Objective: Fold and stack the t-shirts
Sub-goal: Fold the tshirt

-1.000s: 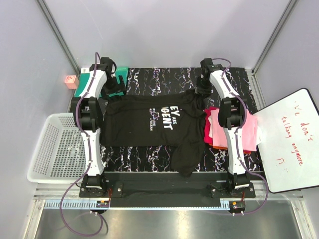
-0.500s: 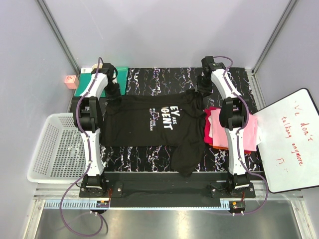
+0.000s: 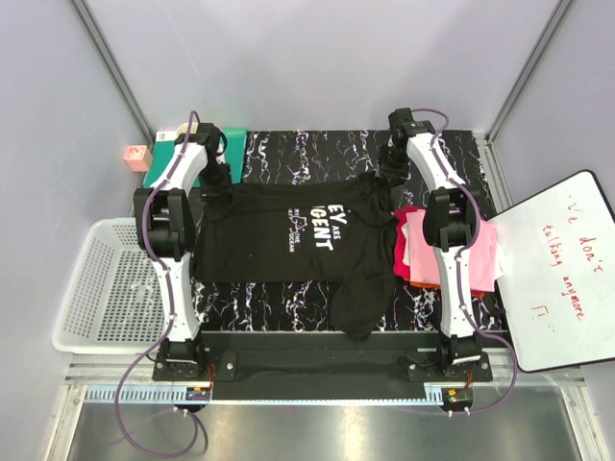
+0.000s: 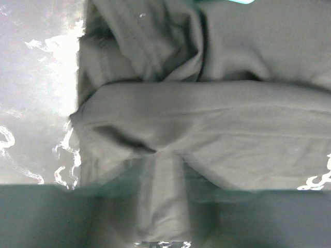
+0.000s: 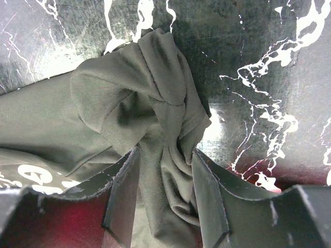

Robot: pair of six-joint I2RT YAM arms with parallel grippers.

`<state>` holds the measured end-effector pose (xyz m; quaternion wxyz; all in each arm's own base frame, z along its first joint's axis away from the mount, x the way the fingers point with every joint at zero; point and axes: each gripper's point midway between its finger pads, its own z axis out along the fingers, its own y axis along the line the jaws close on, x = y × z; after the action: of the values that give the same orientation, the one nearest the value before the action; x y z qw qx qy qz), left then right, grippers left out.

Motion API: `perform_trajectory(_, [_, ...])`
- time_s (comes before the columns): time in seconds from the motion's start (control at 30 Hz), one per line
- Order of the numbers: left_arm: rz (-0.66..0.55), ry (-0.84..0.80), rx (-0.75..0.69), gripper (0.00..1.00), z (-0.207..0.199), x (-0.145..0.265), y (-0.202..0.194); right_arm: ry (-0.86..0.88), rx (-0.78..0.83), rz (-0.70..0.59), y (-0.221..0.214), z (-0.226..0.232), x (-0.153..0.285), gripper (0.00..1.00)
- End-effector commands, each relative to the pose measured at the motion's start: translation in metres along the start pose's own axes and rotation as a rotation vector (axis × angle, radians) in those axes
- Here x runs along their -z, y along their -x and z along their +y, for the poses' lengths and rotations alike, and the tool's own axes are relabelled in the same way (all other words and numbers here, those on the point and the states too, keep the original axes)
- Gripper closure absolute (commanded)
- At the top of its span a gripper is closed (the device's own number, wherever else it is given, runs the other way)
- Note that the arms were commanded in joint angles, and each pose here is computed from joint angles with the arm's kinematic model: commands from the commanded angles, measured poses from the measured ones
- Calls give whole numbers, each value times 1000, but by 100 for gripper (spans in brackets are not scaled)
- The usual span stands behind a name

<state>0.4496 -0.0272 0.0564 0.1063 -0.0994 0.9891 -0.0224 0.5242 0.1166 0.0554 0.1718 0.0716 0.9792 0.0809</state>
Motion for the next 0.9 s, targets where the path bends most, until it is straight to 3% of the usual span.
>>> perform_trajectory(0.0, [-117,66,-1,23,11,31,19,52,-4,-57,14,13,30,49])
perform_trajectory(0.07, [-116,63,10,16,15,26,24,59,-4,-54,14,14,30,49])
perform_trajectory(0.17, [-111,31,72,15,26,21,31,58,-6,-48,11,13,32,49])
perform_trajectory(0.3, [-104,-85,157,19,36,17,41,55,-1,-37,6,12,32,49])
perform_trajectory(0.43, [-112,-86,163,21,46,15,48,54,1,-26,3,10,30,48])
perform_trajectory(0.87, [16,-183,219,30,38,-20,19,72,-7,-29,7,15,26,48])
